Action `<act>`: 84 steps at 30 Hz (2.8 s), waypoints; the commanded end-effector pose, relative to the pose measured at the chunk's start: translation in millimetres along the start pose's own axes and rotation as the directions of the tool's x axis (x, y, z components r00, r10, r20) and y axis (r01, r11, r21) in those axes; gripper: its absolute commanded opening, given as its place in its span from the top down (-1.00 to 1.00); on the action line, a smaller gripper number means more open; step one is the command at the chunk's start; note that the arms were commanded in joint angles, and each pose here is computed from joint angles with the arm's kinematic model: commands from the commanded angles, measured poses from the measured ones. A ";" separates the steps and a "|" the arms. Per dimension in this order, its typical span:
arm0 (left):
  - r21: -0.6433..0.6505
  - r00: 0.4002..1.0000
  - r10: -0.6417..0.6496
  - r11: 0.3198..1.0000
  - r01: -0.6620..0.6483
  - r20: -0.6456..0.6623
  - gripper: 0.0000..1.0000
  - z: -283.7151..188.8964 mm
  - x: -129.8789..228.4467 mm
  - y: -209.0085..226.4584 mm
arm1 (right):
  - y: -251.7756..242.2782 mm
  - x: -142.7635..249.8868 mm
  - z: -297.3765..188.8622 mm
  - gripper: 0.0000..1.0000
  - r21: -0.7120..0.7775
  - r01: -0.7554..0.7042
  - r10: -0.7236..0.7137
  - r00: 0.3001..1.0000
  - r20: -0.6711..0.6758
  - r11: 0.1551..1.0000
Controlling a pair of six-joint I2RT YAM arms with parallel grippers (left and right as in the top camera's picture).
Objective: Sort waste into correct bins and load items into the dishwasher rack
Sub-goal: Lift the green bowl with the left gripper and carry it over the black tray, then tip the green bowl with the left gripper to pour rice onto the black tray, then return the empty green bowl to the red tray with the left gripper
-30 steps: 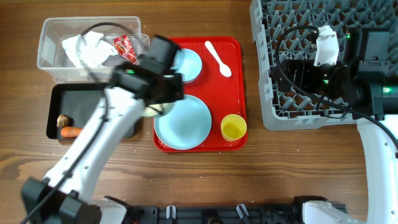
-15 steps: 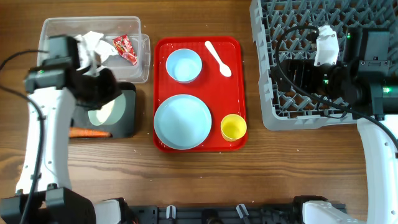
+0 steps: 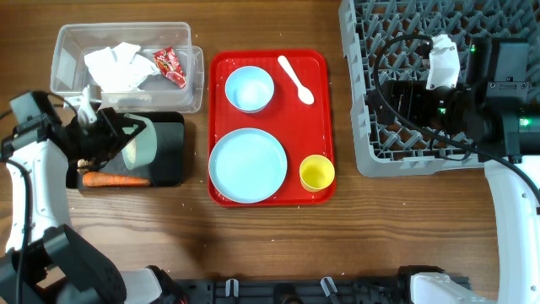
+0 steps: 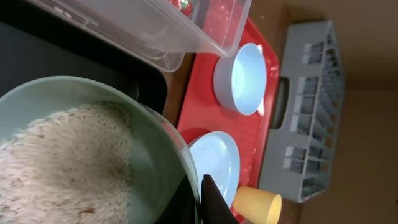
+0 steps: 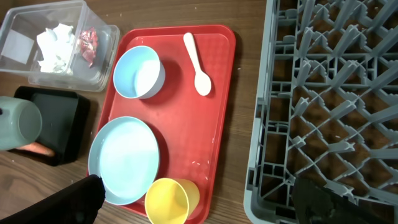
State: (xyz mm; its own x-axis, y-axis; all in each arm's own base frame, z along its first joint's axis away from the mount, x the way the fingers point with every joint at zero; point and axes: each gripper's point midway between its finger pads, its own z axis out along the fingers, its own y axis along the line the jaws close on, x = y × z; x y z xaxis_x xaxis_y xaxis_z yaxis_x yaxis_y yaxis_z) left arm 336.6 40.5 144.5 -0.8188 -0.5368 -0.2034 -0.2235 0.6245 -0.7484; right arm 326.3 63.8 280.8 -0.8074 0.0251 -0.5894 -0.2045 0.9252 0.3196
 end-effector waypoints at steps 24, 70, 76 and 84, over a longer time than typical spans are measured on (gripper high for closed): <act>0.547 0.993 -0.118 0.833 0.085 0.025 0.92 -9.8 -30.9 3.1 | -2.5 -2.8 -0.9 -0.99 0.012 -0.009 0.009 1.000 0.002 1.000; 0.610 0.912 -0.383 0.691 0.388 -0.145 0.92 -33.0 -24.2 -5.2 | -2.5 -0.3 -0.9 -1.00 0.012 -0.032 0.032 0.999 -0.008 0.999; 0.616 0.926 -0.340 0.697 0.367 -0.167 0.92 -32.5 -17.6 -26.7 | -2.7 -0.4 -0.9 -1.00 0.013 -0.009 0.009 1.000 -0.008 1.000; 0.443 0.987 0.161 0.884 -0.150 0.013 0.92 -31.6 0.4 -129.5 | -2.6 -0.4 -0.9 -0.99 0.013 -0.002 0.002 1.000 -0.008 1.000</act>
State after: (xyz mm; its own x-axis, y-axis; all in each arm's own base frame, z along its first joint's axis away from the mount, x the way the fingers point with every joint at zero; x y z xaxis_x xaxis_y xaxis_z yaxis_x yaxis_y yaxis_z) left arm 342.6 11.2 215.3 -0.8405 -0.5416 -0.0135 -0.0350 0.0791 -0.9963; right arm 323.4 63.8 278.7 -0.8183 0.0347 -0.5737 -0.1912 0.9249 0.3287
